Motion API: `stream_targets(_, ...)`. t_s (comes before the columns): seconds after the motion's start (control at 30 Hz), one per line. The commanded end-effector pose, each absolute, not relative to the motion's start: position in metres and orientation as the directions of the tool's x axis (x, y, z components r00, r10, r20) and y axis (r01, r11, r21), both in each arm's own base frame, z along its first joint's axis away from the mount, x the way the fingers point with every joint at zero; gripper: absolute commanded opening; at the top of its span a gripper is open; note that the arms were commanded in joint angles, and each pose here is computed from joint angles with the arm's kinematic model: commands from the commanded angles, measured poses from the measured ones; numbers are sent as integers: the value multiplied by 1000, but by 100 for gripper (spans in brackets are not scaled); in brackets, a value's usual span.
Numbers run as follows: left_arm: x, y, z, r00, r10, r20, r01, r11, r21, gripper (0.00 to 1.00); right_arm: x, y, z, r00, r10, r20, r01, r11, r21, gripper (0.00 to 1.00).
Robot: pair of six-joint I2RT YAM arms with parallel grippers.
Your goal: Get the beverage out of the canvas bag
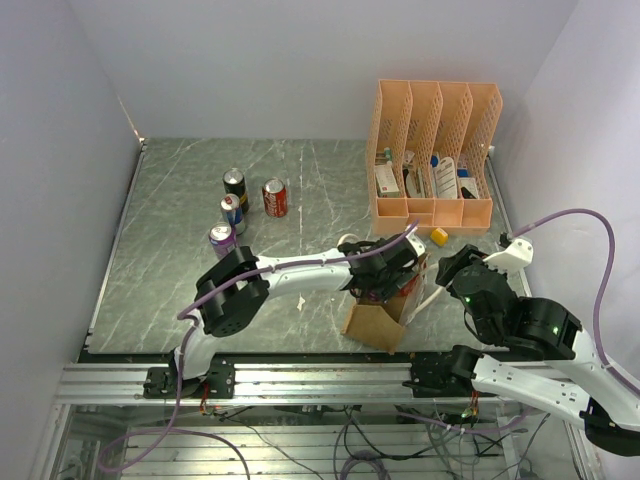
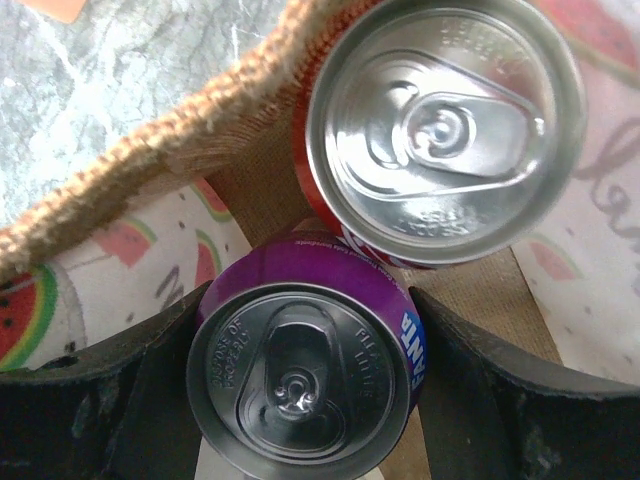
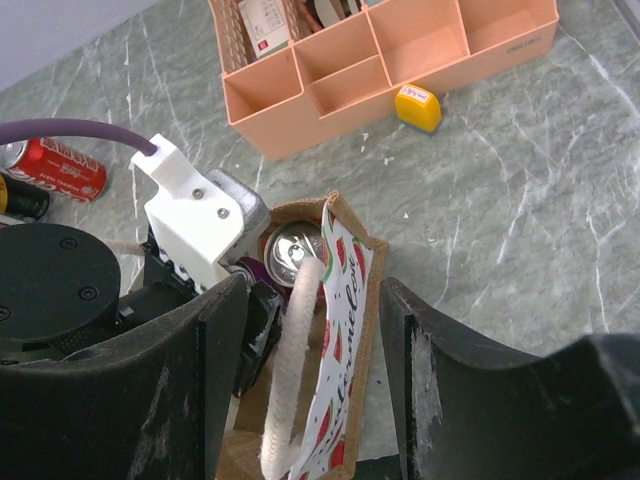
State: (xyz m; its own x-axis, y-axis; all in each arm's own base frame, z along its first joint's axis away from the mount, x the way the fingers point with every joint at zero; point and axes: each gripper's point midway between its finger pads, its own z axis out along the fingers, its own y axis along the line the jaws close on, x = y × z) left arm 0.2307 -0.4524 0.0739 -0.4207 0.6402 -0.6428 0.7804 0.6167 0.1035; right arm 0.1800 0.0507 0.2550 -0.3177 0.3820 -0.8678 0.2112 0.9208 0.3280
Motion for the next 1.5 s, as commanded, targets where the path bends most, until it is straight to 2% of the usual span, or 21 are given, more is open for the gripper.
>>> stream_targets(0.0, 228, -470, 147, -396, 527, -752, 794, 608, 8, 49, 182, 47, 257, -300, 378, -876, 228, 920, 319, 55)
stream_targets(0.13, 223, -467, 188, -381, 462, -801, 797, 604, -31, 39, 181, 47, 257, -299, 382, -875, 229, 918, 323, 55)
stream_targets(0.43, 210, -439, 256, -369, 359, -858, 786, 612, -82, 26, 181, 47, 257, -297, 385, -874, 228, 917, 327, 55)
stream_targets(0.93, 161, -337, 306, -437, 196, -878, 741, 632, -227, 8, 182, 49, 256, -303, 376, -876, 224, 921, 318, 55)
stream_targets(1.2, 166, -240, 254, -489, 227, -842, 550, 830, -96, 7, 183, 51, 255, -310, 363, -879, 218, 927, 306, 55)
stream_targets(1.47, 203, -190, 211, -507, 266, -820, 297, 947, 124, 7, 183, 51, 254, -313, 361, -878, 224, 927, 301, 55)
